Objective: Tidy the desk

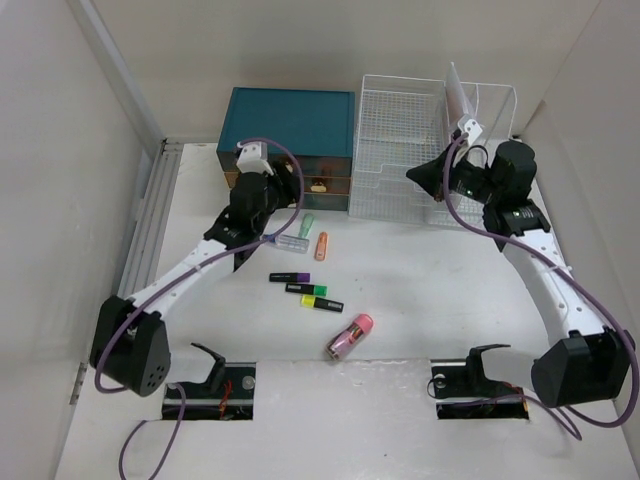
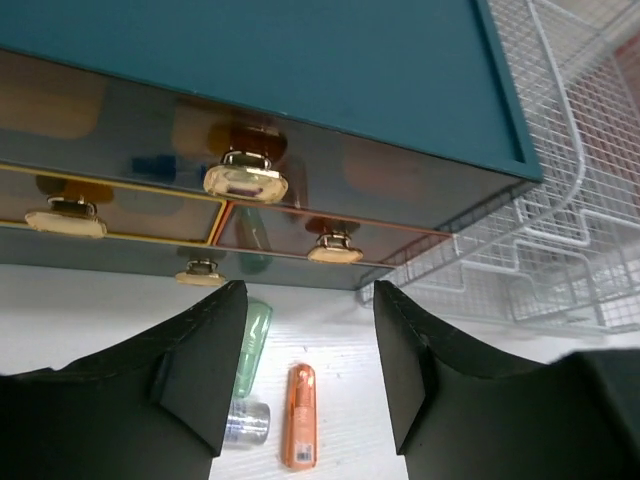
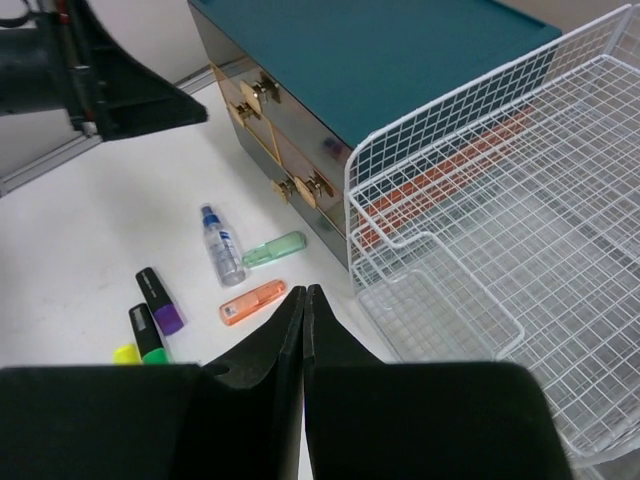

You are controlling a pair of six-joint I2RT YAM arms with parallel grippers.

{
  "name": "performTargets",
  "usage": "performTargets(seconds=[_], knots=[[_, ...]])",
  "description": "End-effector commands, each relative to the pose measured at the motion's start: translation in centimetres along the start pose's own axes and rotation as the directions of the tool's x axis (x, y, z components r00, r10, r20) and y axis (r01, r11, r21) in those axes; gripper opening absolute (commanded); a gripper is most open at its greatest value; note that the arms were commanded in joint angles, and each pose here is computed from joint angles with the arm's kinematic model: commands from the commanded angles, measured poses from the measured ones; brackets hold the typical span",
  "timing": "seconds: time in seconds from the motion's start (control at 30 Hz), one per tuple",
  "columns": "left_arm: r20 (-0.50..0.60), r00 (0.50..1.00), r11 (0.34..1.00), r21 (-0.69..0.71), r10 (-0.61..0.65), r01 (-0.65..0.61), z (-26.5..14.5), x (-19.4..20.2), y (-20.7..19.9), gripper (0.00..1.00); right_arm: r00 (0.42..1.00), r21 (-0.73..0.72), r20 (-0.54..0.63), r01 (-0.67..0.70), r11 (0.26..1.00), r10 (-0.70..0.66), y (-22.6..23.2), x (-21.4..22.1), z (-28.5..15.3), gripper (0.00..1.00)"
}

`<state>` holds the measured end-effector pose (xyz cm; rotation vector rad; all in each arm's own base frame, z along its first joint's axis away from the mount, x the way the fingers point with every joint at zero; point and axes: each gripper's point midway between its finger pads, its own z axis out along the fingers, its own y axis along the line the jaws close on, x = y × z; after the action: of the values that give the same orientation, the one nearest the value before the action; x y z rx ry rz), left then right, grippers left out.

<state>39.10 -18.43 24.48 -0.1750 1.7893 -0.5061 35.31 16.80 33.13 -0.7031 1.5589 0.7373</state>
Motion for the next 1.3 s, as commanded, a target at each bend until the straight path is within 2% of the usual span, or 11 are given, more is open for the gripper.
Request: performTargets(seconds=[0.0,0.37,0.57,1.13,1.17,1.27], knots=[[0.047,0.998,0.999,-0.03,0.03,-0.029,1.5,-2.5,-0.4,0.51,0.997,-0.037,0.062,0.048,0.998,-0.046,1.6,-3.2,-0.7,0.05],[0.001,0.994,0.981,-0.162,0.11,-0.108,4.8,-1.5,1.9,0.52,0.997,-0.046,0.061,0.039,0.998,-0.036,1.8,-3.2,-0.7,0.05],[0.013,0.99,0.974,-0.182,0.138,-0.134,5.4,-1.9,2.1,0.56,0.998,-0.05,0.055,0.032,0.998,-0.03,1.5,-2.9,-0.7,0.05],[0.001,0.981,0.954,-0.236,0.192,-0.186,7.7,-2.3,4.9,0.56,0.999,-0.069,0.049,0.026,0.997,-0.023,1.8,-2.5,-0.7,0.05],[0.009,0.982,0.955,-0.233,0.19,-0.183,7.7,-2.5,4.8,0.53,0.999,-0.069,0.049,0.026,0.997,-0.023,1.8,-2.5,-0.7,0.05],[0.02,0.98,0.955,-0.23,0.197,-0.187,7.8,-2.5,4.8,0.35,0.999,-0.069,0.049,0.026,0.997,-0.023,1.8,-2.5,-0.7,0.05]])
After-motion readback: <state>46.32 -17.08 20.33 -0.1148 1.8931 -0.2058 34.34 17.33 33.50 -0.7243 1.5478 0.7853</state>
